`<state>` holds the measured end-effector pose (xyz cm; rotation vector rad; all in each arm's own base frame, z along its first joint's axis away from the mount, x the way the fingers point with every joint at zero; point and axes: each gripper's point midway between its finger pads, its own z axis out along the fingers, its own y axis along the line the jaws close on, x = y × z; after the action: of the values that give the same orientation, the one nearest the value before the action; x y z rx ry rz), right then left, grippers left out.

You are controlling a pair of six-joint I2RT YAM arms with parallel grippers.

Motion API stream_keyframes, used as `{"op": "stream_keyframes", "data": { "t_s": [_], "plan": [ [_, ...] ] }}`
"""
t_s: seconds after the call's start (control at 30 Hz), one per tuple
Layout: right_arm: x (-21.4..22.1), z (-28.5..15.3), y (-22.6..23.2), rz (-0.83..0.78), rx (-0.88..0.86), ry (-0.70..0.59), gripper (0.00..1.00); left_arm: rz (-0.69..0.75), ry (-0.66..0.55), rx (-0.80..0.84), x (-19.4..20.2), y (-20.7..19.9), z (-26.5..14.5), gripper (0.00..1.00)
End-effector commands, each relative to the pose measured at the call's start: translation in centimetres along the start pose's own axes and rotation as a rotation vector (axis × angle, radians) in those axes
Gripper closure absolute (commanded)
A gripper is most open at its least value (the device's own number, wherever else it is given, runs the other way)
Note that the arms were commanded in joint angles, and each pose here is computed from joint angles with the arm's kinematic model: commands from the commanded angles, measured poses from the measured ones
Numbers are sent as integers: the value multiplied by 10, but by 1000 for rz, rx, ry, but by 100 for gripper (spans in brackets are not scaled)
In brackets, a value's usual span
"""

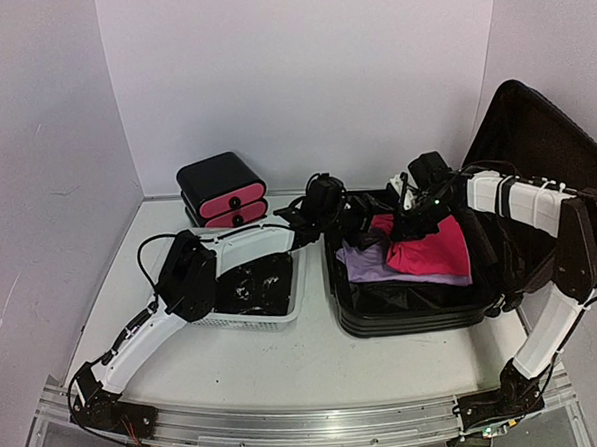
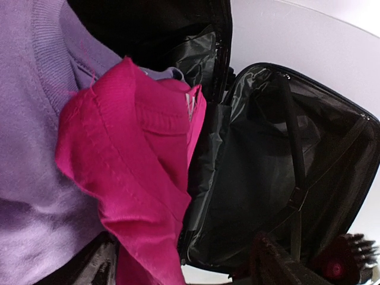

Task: Open, take out, and arrange the luggage

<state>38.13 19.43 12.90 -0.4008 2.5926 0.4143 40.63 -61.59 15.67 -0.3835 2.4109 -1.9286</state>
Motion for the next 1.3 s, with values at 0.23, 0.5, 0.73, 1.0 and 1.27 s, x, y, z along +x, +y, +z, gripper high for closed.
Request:
{"op": "stream_keyframes", "data": {
  "t_s": [0.23, 0.5, 0.73, 1.0, 1.27],
  "plan": [
    [-15, -26, 14, -52, -48, -92, 100, -53, -73, 74, -4, 7, 23, 42],
    [-13, -30, 15, -66, -53, -92, 100, 42, -117, 105, -15, 3, 23, 72],
    [-8, -48, 13, -31, -28, -81, 74, 298, -140, 125, -15, -36, 3, 100],
    [1, -126, -3, 33, 118, -154, 31, 606, -142, 104, 21, -85, -30, 100],
    [19, -167, -11, 31, 177, -215, 30, 779, -144, 80, 60, -114, -50, 100]
  ]
}}
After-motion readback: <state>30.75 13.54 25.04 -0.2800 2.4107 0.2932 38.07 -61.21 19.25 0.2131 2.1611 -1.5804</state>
